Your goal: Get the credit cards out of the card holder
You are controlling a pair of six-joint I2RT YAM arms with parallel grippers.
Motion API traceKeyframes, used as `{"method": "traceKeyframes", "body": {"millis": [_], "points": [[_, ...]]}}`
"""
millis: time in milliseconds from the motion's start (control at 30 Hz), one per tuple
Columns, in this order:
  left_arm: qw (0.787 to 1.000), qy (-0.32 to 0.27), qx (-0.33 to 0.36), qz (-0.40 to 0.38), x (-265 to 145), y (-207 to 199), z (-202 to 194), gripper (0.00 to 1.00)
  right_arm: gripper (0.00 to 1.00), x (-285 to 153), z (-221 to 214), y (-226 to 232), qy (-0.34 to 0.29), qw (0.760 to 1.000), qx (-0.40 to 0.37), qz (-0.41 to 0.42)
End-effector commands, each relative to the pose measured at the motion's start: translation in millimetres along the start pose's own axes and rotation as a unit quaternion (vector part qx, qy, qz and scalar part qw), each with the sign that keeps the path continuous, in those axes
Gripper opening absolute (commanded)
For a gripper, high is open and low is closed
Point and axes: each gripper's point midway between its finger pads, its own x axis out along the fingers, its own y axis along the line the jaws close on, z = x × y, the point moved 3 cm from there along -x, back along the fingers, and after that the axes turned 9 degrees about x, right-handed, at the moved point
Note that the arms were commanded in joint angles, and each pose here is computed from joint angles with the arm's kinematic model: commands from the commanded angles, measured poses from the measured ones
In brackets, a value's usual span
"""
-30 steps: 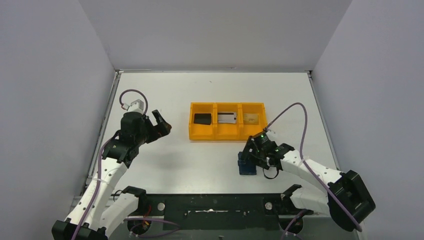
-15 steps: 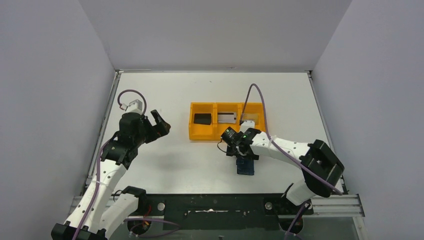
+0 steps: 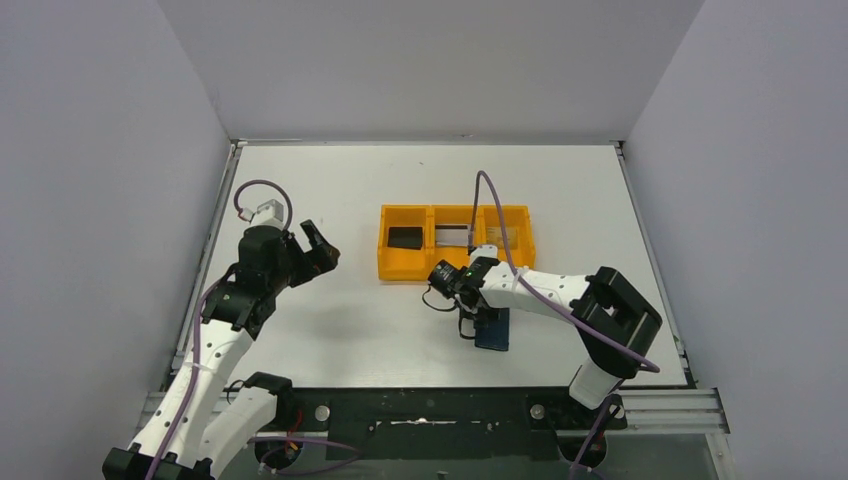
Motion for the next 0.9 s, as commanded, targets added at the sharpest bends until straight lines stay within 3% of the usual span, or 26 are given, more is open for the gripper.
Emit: {"method": "traceKeyframes", "body": {"millis": [0, 167, 367, 533, 867], "points": [[1.0, -0.02, 0.004, -0.001, 0.1, 0.2, 7.3, 0.97, 0.3, -13.1, 16.1, 14.4, -0.03, 0.999, 0.015, 0.038], [1.0, -0.019, 0.001, -0.002, 0.6, -0.3, 7.0, 0.97, 0.08, -20.2, 19.2, 21.1, -0.028, 0.997, 0.014, 0.064], [1.0, -0.018, -0.001, -0.003, 0.7, -0.7, 6.6, 0.97, 0.02, -31.8, 23.0, 30.9, -0.025, 0.995, 0.015, 0.1], [1.0, -0.018, -0.003, -0.003, 0.2, -0.8, 6.4, 0.97, 0.0, -52.6, 25.4, 52.9, -0.01, 0.982, 0.028, 0.189], [1.0, -0.018, -0.008, -0.005, 0.2, -2.0, 6.5, 0.97, 0.01, -97.9, 16.3, 99.6, 0.055, 0.912, 0.064, 0.402]]}}
